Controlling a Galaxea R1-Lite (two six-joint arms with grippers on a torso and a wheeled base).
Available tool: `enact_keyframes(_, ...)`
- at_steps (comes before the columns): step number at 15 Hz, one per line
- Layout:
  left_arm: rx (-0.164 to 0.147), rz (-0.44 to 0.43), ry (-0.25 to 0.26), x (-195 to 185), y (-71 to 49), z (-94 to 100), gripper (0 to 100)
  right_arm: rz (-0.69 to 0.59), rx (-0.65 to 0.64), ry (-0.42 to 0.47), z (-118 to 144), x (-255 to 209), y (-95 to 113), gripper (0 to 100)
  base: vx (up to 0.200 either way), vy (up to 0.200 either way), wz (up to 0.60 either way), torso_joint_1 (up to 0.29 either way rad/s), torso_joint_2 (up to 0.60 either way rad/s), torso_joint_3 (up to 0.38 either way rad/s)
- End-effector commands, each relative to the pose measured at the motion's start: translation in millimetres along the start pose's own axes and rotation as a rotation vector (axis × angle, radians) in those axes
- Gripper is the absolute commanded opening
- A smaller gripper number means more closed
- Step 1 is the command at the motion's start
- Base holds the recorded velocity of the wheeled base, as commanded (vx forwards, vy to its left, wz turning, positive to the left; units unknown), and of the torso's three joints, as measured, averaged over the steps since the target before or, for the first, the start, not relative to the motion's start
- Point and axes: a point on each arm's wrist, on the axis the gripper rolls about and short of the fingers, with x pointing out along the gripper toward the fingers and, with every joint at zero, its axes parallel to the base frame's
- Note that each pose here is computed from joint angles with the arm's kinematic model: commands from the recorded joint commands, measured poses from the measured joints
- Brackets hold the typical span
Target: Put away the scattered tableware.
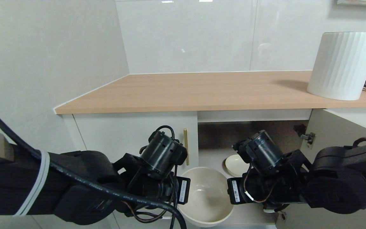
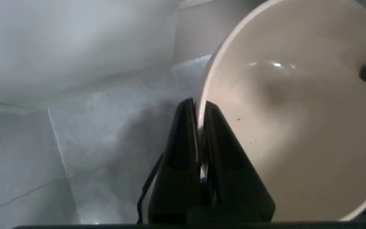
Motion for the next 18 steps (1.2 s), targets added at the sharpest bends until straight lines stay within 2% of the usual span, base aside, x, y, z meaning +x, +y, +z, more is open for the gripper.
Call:
enact_keyframes(1,0.001,-0.002,-0.008,-4,0.1,0.4,0,-0.007,-0.002,0.005,-1,1,-1,0,0.0,0.0,0.0,0.0,0.0,0.0)
enact_keyframes(4,0.0,-0.002,-0.008,-4,0.1,0.4,0,-0.008,-0.002,0.003,-1,0,0,0,0.0,0.0,0.0,0.0,0.0,0.0)
enact_keyframes(5,-0.002,-0.003,-0.009,-4,0.0,0.5,100,-0.01,-0.002,0.007,-1,2,-1,0,0.0,0.0,0.0,0.0,0.0,0.0)
enact_keyframes(9,-0.015,-0.011,-0.027,-7,0.3,2.8,100,-0.03,-0.001,0.017,-3,6,-3,0,0.0,0.0,0.0,0.0,0.0,0.0)
enact_keyframes(12,-0.023,-0.012,-0.04,-11,2.2,5.1,100,-0.059,0.051,0.004,0,9,-18,0,0.0,0.0,0.0,0.0,0.0,0.0)
enact_keyframes(15,-0.037,-0.008,-0.042,-11,3.9,6.1,100,-0.11,0.132,-0.11,9,25,-44,0,0.0,0.0,0.0,0.0,0.0,0.0)
enact_keyframes(18,-0.046,-0.01,-0.042,-11,3.8,6.3,100,-0.237,0.229,-0.192,19,58,-86,0,0.0,0.0,0.0,0.0,0.0,0.0)
